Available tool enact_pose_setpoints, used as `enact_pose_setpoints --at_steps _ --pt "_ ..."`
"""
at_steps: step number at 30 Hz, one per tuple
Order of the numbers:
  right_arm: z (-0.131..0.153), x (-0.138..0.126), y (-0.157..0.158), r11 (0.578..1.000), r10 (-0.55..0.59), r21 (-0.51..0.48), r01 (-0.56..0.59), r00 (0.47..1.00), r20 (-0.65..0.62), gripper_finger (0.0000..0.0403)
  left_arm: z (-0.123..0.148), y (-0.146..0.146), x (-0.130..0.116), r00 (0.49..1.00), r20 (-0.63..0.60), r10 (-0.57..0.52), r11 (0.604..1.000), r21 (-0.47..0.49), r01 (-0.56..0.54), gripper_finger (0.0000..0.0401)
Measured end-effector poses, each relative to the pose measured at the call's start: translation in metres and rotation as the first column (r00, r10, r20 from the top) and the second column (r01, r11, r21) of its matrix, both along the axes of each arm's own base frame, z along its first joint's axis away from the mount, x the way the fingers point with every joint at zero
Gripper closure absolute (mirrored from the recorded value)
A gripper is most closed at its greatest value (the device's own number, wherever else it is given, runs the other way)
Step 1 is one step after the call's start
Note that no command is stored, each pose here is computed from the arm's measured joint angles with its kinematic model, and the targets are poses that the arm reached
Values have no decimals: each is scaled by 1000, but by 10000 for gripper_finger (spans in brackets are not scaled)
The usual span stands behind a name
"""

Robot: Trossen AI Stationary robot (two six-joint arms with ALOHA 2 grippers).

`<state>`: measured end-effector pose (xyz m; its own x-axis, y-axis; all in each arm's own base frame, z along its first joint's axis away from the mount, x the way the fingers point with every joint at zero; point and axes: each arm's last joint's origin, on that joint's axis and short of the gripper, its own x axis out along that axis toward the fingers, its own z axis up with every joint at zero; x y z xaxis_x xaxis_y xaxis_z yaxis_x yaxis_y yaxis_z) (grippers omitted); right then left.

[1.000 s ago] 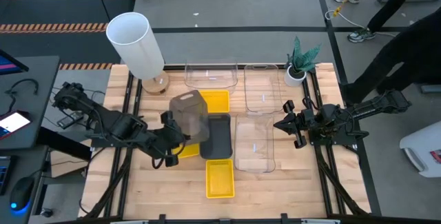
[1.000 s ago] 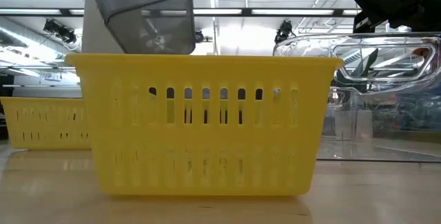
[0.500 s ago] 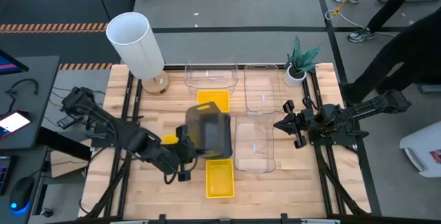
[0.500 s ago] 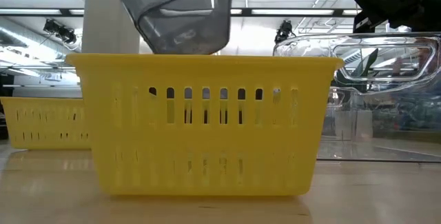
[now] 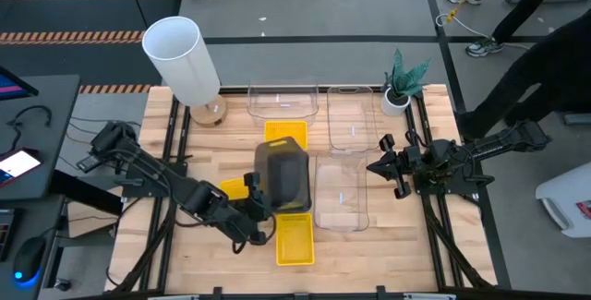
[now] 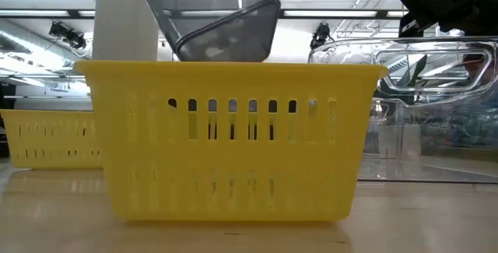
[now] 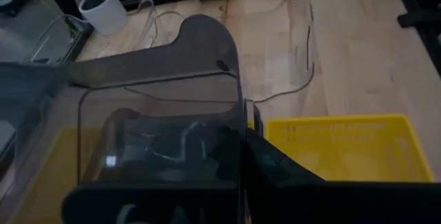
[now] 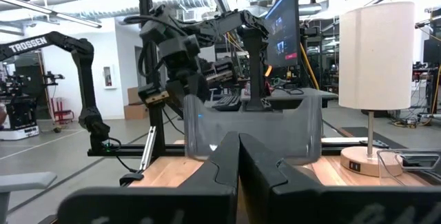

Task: Stack baskets by color
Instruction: Stack the left transparent black bin on top of the transparent black bin

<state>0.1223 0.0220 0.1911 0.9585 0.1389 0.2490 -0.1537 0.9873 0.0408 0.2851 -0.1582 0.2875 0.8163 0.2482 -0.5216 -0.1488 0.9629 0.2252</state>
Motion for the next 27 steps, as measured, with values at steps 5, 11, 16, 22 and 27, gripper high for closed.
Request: enact_pose_setpoints --at_steps 5,11,16,22,27 --pt "0 0 0 1000 0 0 0 1000 0 386 -8 -1 5 1000 -17 12 1000 5 -12 393" --pt "0 0 0 1000 0 0 0 1000 0 386 -9 7 10 999 -29 40 998 -52 -41 392" --pt "0 0 0 1000 0 0 0 1000 -1 386 -16 13 16 997 -72 29 992 -117 -37 391" --pt "0 0 0 1000 0 0 0 1000 0 386 -28 17 24 991 -136 -5 986 -165 -17 390" --pt "0 0 0 1000 0 0 0 1000 1 386 -29 21 27 986 -163 -39 977 -213 4 380"
